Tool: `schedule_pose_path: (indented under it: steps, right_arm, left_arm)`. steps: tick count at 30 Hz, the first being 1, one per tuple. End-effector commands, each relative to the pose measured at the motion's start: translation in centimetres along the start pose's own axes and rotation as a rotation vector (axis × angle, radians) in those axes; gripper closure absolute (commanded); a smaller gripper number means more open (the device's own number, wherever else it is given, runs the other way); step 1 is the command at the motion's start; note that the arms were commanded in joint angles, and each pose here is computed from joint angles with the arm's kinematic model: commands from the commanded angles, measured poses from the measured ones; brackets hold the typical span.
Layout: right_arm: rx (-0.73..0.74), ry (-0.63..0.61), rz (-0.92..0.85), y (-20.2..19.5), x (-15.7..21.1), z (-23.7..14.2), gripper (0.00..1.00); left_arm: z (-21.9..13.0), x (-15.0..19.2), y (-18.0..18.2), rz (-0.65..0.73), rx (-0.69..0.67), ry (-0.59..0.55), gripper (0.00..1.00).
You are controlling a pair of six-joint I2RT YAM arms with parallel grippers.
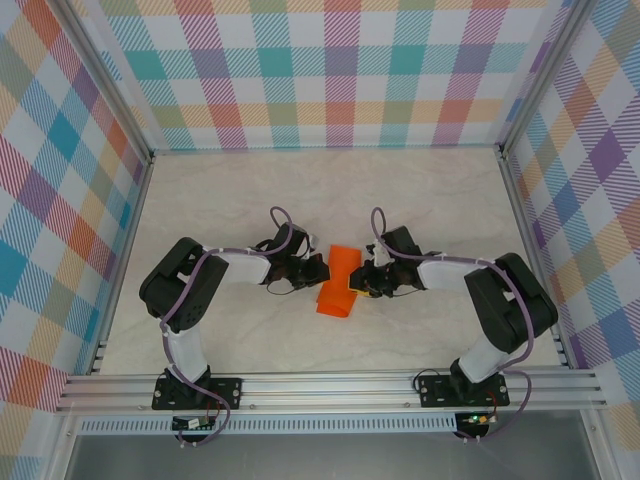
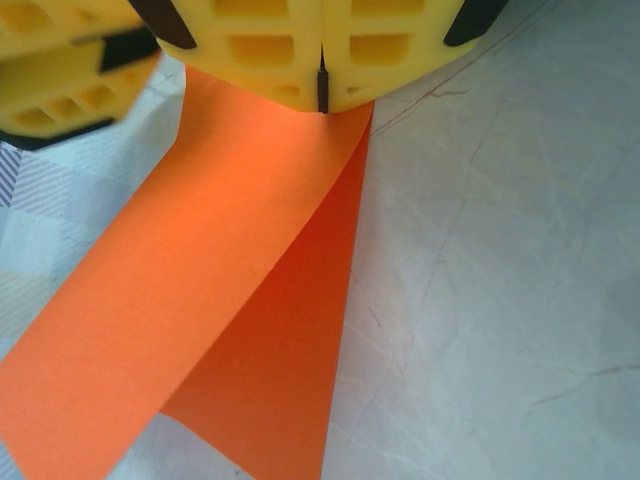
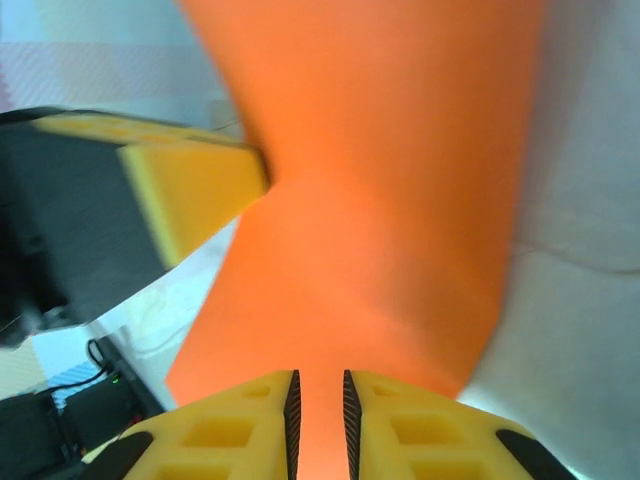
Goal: Fold a paper plane with a square sheet of paper (pick it up from the middle)
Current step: Fold the square sheet of paper in half at the center of the table.
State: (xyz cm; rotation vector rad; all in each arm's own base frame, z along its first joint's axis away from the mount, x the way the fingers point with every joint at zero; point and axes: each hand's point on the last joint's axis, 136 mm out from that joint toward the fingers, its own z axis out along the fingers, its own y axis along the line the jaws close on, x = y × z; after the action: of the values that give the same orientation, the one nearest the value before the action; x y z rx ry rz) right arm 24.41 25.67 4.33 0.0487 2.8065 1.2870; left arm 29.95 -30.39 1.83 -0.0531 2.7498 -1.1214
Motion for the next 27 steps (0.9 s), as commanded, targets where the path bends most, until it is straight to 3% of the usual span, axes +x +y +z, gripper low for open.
schedule_pose_path:
  steps: [1, 10, 21, 27]
  right_arm:
    - [-0.093, 0.030, -0.020, 1.4, 0.9, 0.3, 0.80]
    - [0.034, 0.089, 0.075, -3.3, 2.7, 2.5, 0.80]
    - [0.012, 0.077, -0.026, 1.4, 3.1, 0.9, 0.77]
    - [0.074, 0.107, 0.000, -0.6, 4.1, 2.6, 0.78]
  left_arm:
    - [1.6, 2.8, 5.5, -0.052, -0.188, 0.065, 1.00]
    - [1.6, 3.1, 5.9, -0.056, -0.195, 0.070, 1.00]
    - [1.6, 3.2, 6.0, -0.058, -0.200, 0.070, 1.00]
    - [1.6, 3.1, 5.8, -0.057, -0.193, 0.065, 1.00]
